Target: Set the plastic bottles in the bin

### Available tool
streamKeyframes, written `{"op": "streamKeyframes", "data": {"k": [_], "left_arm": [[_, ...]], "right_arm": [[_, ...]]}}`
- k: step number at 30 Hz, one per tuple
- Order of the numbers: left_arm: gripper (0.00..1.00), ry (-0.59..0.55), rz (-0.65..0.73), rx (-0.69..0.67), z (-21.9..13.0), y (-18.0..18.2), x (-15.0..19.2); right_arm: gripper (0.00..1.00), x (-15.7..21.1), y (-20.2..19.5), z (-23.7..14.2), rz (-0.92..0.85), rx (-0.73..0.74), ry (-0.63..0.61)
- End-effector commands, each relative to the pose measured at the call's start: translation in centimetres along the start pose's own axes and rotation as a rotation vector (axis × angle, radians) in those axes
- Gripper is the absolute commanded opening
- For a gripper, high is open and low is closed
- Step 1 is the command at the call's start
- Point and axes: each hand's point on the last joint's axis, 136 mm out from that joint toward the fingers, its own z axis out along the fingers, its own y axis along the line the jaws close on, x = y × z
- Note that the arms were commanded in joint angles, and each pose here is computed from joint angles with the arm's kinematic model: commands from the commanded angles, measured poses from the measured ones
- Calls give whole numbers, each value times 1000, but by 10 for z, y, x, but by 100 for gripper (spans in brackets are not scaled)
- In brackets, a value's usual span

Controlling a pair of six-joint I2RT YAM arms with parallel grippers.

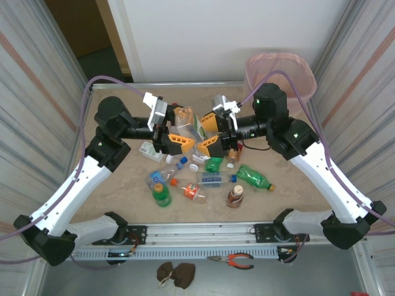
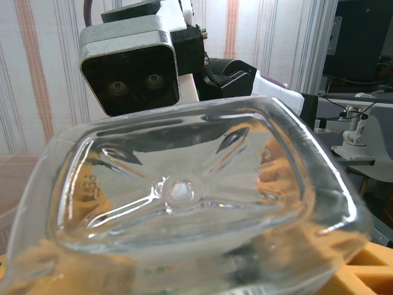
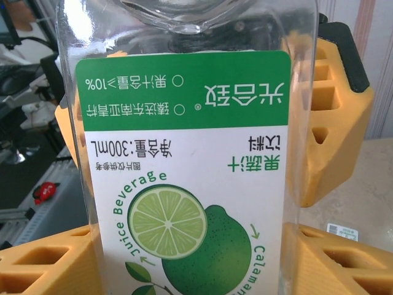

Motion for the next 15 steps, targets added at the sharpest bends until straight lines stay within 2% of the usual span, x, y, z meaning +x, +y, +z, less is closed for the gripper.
{"op": "streamKeyframes", "data": {"k": [1, 5, 10, 15], "left_arm": [[41, -22, 62, -10, -1, -3, -13], [50, -26, 58, -49, -2, 2, -11], [68, -23, 62, -126, -7, 9, -9], [72, -15, 65, -273, -20, 20, 0]], "right_arm": [[66, -5, 12, -6, -25, -1, -14], [64, -6, 8, -8, -24, 33, -14], [61, -9, -6, -17, 1, 95, -27], [59, -17, -46, -50, 65, 262, -84]]}}
